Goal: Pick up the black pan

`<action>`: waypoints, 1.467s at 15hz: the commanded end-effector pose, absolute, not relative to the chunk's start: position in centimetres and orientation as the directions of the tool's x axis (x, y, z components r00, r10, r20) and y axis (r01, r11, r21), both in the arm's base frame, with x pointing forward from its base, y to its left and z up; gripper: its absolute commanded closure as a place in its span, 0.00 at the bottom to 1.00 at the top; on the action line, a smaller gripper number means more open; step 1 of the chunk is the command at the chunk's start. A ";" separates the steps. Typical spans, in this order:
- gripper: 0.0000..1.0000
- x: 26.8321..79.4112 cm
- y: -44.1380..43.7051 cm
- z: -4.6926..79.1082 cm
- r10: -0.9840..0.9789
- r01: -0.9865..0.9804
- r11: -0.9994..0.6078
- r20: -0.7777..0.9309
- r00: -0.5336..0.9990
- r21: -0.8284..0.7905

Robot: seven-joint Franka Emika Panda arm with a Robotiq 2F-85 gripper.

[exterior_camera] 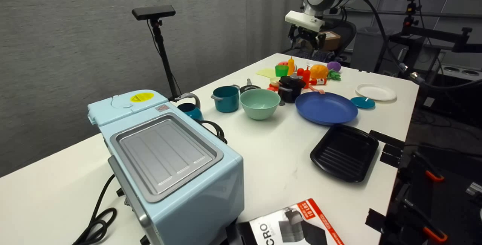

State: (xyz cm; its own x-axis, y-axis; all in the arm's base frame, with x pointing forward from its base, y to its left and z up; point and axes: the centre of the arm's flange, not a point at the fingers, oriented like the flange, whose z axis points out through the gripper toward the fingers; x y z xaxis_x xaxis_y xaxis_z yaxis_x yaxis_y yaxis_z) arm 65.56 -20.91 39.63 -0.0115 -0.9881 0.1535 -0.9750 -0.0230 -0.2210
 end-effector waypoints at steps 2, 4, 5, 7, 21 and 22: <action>0.00 65.6 -20.9 39.6 -0.988 -0.975 -0.023 0.154 -0.012 -0.221; 0.00 66.1 -21.6 38.8 -0.991 -0.971 -0.012 0.134 -0.021 -0.239; 0.00 66.5 -22.0 38.2 -0.992 -0.972 0.004 0.120 -0.034 -0.237; 0.00 67.3 -22.9 37.0 -0.997 -0.980 0.034 0.060 -0.047 -0.198; 0.00 73.5 -30.8 29.1 -0.993 -0.993 0.103 -0.070 -0.099 -0.055; 0.00 73.8 -30.9 28.6 -0.993 -0.993 0.107 -0.064 -0.103 -0.057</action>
State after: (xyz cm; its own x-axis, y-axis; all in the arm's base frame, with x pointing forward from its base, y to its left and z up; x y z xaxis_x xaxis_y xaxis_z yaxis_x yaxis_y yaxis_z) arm 69.94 -29.48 29.63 -0.0949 -0.9944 -0.0466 -0.9939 0.0973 -0.0522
